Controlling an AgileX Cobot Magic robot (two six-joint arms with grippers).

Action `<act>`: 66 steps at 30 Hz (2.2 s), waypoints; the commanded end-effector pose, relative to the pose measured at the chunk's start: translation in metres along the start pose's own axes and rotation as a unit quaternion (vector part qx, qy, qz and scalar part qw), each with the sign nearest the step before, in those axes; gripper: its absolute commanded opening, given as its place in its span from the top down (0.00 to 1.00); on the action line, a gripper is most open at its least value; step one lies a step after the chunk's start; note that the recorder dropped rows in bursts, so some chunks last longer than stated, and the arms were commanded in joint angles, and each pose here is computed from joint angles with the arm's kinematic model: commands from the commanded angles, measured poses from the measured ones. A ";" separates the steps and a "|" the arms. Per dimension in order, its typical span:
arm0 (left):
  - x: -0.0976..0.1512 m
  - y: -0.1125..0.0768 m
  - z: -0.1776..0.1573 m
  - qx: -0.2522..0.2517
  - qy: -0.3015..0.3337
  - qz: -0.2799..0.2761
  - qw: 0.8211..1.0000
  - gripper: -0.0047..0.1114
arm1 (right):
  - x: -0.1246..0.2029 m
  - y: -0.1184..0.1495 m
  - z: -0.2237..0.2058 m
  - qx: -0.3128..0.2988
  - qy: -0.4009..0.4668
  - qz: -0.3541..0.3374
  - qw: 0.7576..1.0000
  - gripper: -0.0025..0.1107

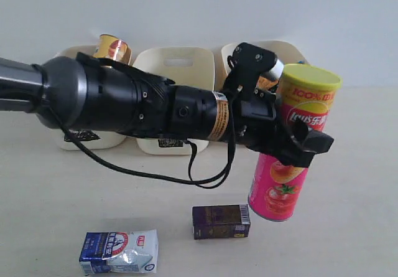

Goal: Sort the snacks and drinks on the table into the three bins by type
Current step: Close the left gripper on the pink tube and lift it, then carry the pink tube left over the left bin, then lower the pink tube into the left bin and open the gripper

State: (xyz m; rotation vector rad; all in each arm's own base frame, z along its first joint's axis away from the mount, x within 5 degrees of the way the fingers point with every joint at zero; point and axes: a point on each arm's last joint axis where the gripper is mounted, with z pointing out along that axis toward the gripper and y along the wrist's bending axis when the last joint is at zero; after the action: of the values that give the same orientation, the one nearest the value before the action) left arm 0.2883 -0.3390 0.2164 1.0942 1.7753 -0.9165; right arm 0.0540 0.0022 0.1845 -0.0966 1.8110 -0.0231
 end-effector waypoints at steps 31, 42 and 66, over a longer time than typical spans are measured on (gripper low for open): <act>-0.056 0.135 -0.207 -0.177 -0.102 -0.151 0.967 0.92 | 0.000 0.000 0.000 0.002 -0.004 -0.001 1.000 0.98; -0.060 0.187 -0.272 -0.337 -0.124 -0.127 0.925 0.92 | 0.000 0.000 0.000 0.002 -0.004 -0.001 1.000 0.98; 0.008 0.267 -0.247 -0.469 -0.033 -0.121 0.874 0.92 | 0.000 0.000 0.000 0.002 -0.004 -0.001 1.000 0.98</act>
State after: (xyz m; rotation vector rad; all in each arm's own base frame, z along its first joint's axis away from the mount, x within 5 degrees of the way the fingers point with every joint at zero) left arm 0.4618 -0.0263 0.2655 0.2133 1.9609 -0.1355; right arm 0.0540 0.0022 0.1845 -0.0966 1.8110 -0.0231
